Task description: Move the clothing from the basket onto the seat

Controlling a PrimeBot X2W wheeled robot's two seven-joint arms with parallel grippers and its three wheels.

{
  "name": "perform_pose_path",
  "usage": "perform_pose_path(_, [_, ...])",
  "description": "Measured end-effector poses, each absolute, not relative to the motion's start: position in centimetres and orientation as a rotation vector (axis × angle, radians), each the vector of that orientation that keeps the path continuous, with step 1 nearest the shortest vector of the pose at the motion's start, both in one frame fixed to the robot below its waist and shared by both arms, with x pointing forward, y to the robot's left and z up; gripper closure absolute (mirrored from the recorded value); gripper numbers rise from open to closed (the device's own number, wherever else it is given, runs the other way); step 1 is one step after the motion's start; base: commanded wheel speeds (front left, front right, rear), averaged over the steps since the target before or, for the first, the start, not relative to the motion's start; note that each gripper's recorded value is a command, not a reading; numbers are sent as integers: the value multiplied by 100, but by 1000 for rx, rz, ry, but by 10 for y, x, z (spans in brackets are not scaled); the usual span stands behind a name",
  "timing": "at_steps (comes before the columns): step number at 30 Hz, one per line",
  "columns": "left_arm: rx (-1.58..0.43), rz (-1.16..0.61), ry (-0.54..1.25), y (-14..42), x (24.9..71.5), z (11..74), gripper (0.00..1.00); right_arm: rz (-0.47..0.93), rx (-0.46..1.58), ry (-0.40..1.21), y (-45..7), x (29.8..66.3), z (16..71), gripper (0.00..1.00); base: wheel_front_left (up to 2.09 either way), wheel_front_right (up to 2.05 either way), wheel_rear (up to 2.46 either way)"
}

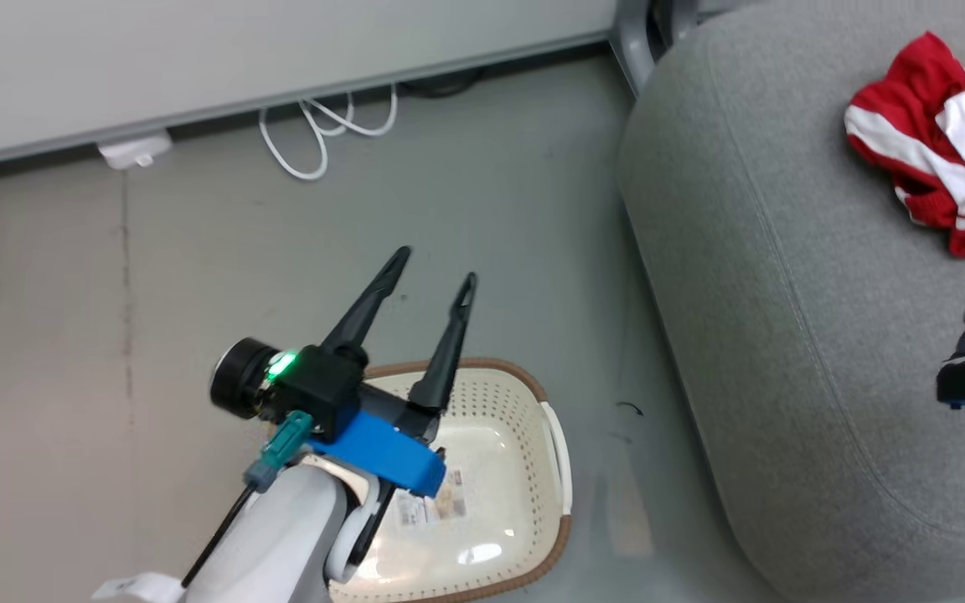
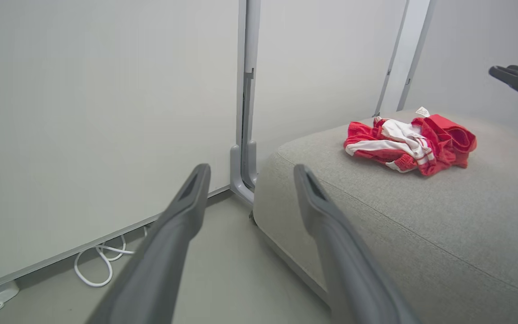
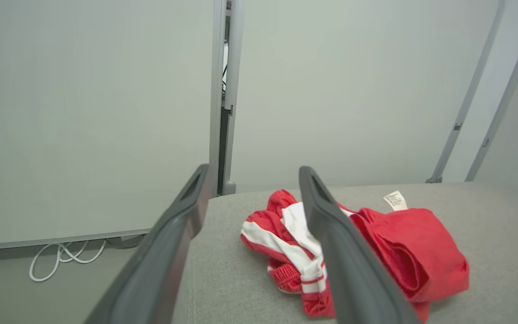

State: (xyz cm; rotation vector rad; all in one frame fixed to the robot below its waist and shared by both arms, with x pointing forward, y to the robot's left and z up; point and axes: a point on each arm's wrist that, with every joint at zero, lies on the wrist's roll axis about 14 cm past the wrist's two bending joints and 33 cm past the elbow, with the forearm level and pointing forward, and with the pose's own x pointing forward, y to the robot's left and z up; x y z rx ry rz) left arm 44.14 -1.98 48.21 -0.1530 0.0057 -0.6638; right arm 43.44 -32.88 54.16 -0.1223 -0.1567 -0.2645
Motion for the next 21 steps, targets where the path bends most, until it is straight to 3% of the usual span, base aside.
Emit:
perform_pose_path(10, [-135, -376, -78, 71, 433, 512, 0, -42, -11, -207, -233, 443, 548, 0, 0, 0, 0])
perform_pose_path(21, [-116, -143, -104, 150, 401, 519, 0, 123, 35, -233, -165, 432, 557, 0, 0, 0, 0])
